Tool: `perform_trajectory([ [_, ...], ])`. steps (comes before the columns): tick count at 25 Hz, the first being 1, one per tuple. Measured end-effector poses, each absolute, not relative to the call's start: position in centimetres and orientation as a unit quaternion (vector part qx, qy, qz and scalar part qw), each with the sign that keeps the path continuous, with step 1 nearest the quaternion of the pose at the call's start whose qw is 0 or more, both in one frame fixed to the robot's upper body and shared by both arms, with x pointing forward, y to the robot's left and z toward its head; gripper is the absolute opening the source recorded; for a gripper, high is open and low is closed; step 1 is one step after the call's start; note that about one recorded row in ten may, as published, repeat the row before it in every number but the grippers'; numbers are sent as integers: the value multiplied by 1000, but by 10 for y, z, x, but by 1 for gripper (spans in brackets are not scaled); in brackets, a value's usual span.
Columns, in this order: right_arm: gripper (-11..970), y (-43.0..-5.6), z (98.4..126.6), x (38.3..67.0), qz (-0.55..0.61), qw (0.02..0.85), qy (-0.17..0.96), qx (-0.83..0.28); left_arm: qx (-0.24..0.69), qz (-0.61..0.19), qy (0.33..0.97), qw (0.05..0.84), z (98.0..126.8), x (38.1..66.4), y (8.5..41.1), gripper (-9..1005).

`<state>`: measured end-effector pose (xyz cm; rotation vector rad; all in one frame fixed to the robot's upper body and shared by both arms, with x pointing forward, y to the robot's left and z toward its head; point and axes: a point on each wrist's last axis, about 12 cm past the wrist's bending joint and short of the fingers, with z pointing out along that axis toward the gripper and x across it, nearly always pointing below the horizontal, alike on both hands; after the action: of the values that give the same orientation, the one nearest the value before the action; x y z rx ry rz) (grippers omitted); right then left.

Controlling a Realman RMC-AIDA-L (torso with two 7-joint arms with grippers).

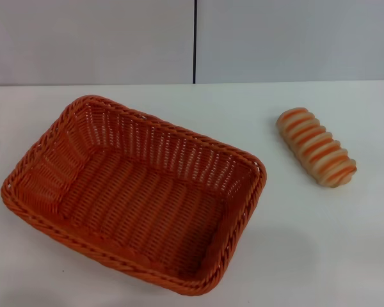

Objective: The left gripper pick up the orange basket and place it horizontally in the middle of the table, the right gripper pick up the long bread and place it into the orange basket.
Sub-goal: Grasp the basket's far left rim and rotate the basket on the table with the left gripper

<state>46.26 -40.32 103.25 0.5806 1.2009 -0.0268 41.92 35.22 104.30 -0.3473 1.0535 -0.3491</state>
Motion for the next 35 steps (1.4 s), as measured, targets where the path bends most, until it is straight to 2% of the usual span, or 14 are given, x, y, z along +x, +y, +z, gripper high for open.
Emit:
perform_trajectory([
  [14,495,-404,1034,466,-12,786,556,269,-146,-161,495,841,1047,424,356,798],
  [20,498,-404,1036,472,-10,785,558,268,-116,-184,500,839,1054,433,362,798],
  [23,499,-404,1037,473,-10,786,557,268,-38,-243,513,823,1073,446,376,798],
  [35,505,-405,1037,479,-12,782,558,277,115,-354,563,738,1126,482,393,797],
])
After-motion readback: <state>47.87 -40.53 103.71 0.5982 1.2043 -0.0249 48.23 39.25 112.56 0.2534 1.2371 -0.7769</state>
